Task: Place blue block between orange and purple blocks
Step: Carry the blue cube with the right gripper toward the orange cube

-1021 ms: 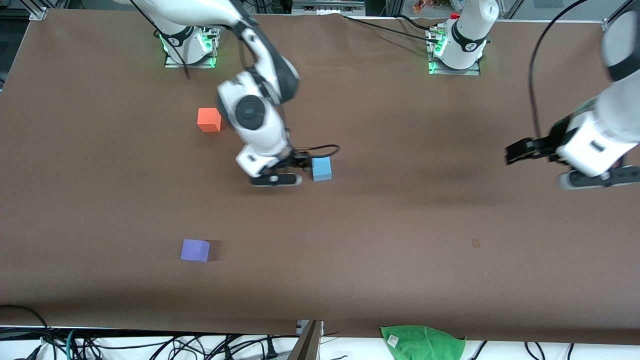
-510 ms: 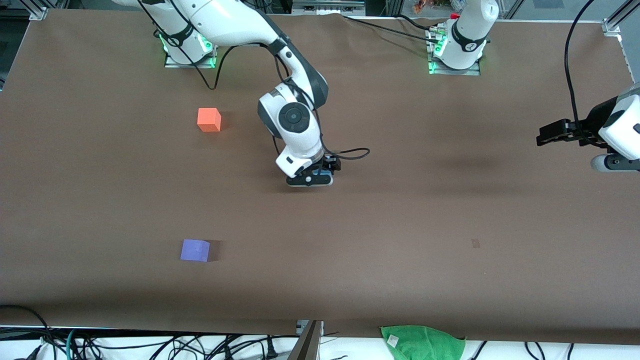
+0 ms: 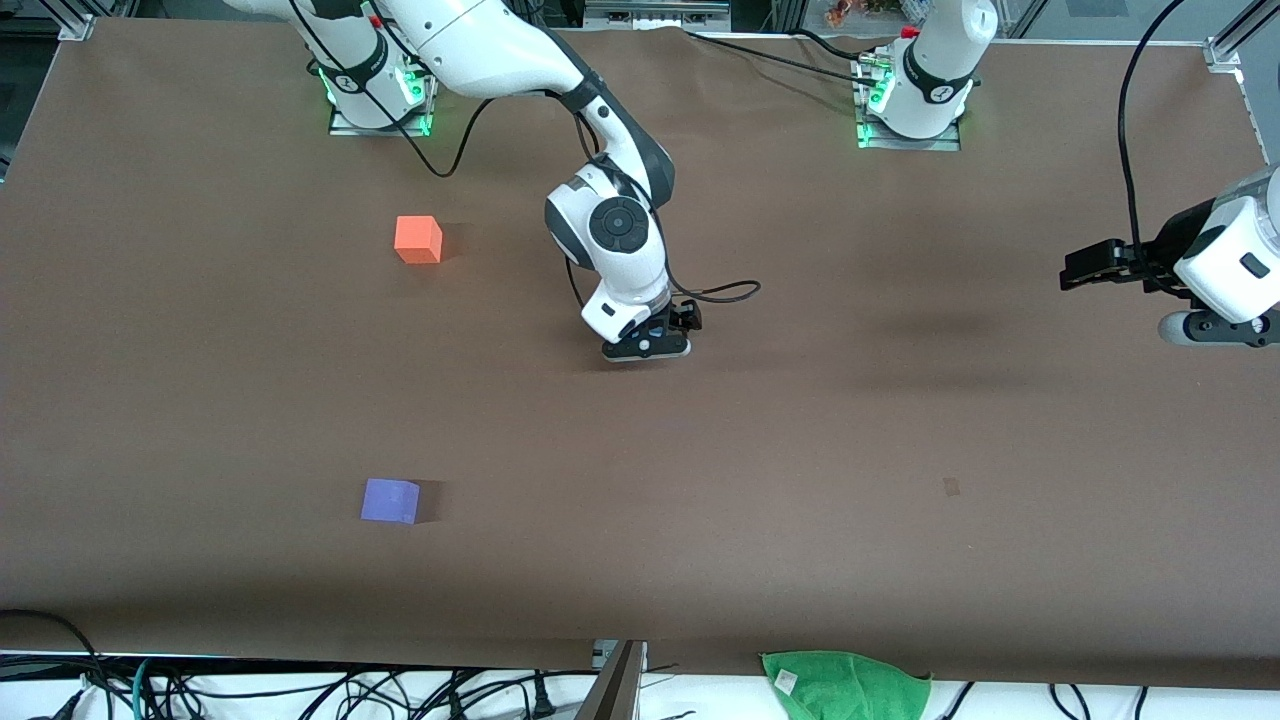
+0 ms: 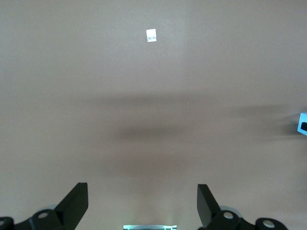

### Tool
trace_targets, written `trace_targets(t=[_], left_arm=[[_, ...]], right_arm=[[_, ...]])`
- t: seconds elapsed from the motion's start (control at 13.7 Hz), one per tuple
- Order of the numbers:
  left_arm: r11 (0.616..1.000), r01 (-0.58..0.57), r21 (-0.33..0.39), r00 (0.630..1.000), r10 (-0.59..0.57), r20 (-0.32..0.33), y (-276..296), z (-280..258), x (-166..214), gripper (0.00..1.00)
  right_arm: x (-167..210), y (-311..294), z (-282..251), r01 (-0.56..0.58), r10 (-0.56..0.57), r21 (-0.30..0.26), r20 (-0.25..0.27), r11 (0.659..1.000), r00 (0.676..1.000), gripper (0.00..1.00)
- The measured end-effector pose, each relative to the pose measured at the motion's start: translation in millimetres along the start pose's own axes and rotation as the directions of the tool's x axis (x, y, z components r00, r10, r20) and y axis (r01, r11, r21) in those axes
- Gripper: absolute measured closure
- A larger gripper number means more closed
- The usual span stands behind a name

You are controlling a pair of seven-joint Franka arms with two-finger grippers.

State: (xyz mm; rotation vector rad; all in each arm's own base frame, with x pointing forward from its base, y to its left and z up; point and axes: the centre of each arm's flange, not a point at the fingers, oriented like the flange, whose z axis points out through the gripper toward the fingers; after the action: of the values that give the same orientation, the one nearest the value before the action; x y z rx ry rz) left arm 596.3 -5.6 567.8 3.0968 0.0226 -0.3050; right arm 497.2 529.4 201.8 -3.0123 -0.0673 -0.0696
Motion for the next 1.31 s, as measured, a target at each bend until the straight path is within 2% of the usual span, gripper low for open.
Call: trace_targets(t=[0.15, 0.29, 0.36, 0.51, 0.66, 0.8, 0.95, 1.09, 1.31], left_arm=[[1.0, 0.001, 0.0, 1.0, -0.001, -0.002, -1, 0, 0, 0.0], [1.0, 0.005, -0.001, 1.0, -0.005, -0.003, -3, 0, 0, 0.0], [1.0, 0.006, -0.001, 1.0, -0.006, -0.004, -4, -1, 0, 0.0], [1.0, 0.006, -0.001, 1.0, -0.006, -0.004, -4, -1, 0, 0.0], [1.0, 0.005, -0.001, 1.0, -0.005, -0.004, -3, -1, 0, 0.0], [1.0, 0.005, -0.001, 1.0, -0.005, -0.004, -3, -1, 0, 0.0], [1.0, 0.005, -0.001, 1.0, -0.005, -0.004, -3, -1, 0, 0.0], [1.0, 0.006, -0.001, 1.0, -0.006, -0.005, -4, -1, 0, 0.0], [1.0, 0.006, -0.001, 1.0, -0.006, -0.005, -4, -1, 0, 0.0]], right_arm=[[-1, 4, 4, 0.0, 0.0, -0.009, 0.006, 1.0, 1.0, 0.04], [-1, 7, 6, 0.0, 0.0, -0.015, 0.008, 1.0, 1.0, 0.31], [1, 9, 4, -0.002, 0.002, -0.019, 0.009, 1.0, 1.0, 0.4], [11, 21, -6, -0.007, 0.009, -0.055, 0.024, 0.998, 1.0, 0.41], [37, 49, -41, -0.013, 0.018, -0.104, 0.04, 0.995, 0.999, 0.41], [66, 95, -93, -0.015, 0.025, -0.14, 0.071, 0.99, 0.997, 0.41], [80, 166, -128, 0.007, 0.011, -0.165, 0.106, 0.986, 0.994, 0.41], [71, 253, -132, 0.019, 0.003, -0.175, 0.124, 0.984, 0.992, 0.41], [41, 363, -111, 0.018, 0.004, -0.187, 0.117, 0.982, 0.993, 0.41]])
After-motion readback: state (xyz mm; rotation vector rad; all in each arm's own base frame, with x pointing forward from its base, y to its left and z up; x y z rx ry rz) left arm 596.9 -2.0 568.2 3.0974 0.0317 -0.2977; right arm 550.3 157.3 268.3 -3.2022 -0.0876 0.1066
